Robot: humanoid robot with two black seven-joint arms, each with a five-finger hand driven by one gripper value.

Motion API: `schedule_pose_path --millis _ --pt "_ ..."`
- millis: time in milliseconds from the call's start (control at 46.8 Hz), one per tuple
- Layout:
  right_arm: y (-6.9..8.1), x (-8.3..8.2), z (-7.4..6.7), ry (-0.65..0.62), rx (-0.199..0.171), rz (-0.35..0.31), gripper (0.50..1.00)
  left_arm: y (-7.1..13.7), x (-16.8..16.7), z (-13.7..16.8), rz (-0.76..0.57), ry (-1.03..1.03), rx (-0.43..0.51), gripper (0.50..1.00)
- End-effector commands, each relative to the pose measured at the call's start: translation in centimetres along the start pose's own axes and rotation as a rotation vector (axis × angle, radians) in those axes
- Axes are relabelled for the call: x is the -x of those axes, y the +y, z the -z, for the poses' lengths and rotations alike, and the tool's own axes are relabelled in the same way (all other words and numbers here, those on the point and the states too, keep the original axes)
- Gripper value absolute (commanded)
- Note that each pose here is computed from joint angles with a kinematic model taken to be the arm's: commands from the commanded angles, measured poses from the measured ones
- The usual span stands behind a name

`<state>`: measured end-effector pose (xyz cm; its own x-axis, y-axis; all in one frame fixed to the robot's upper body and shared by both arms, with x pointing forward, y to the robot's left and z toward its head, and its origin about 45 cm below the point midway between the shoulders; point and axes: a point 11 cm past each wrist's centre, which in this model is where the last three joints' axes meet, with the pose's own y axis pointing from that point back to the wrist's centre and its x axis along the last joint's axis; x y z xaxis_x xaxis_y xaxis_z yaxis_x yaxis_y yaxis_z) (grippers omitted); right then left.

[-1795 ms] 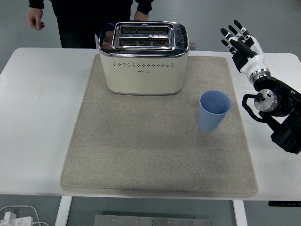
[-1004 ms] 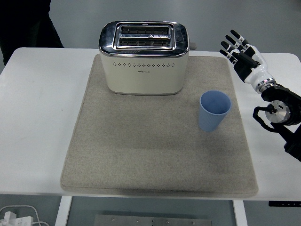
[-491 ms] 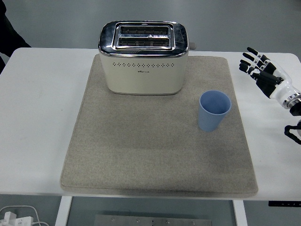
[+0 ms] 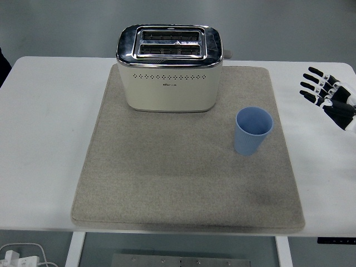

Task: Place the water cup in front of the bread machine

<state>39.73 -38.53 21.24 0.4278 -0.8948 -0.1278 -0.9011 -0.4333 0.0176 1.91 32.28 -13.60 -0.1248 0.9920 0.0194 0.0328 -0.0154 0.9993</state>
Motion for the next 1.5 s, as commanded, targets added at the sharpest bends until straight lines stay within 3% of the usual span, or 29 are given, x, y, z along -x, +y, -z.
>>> schedule_pose_path --millis 0,171,385,705,897,1474 --pt "0.9 0.1 0.1 0.018 -0.024 0.028 0.928 0.0 0.1 0.0 0.003 0.000 0.001 1.000" --pt "2.1 0.8 -1.0 0.015 0.012 0.067 0.928 0.0 0.2 0.0 0.006 -0.001 0.001 1.000" --pt "3.2 2.0 -2.4 0.081 0.083 0.137 0.928 0.0 0.1 0.0 0.004 0.000 0.000 1.000" --pt "3.7 2.8 -3.5 0.082 0.109 0.157 0.928 0.0 0.1 0.0 0.004 -0.002 -0.001 1.000" --pt "4.0 3.3 -4.4 0.073 0.116 0.151 0.928 0.0 0.1 0.0 0.004 0.000 0.000 1.000" --pt "2.1 7.1 -5.3 0.061 0.063 0.153 0.928 0.0 0.1 0.0 0.004 -0.003 0.001 1.000"
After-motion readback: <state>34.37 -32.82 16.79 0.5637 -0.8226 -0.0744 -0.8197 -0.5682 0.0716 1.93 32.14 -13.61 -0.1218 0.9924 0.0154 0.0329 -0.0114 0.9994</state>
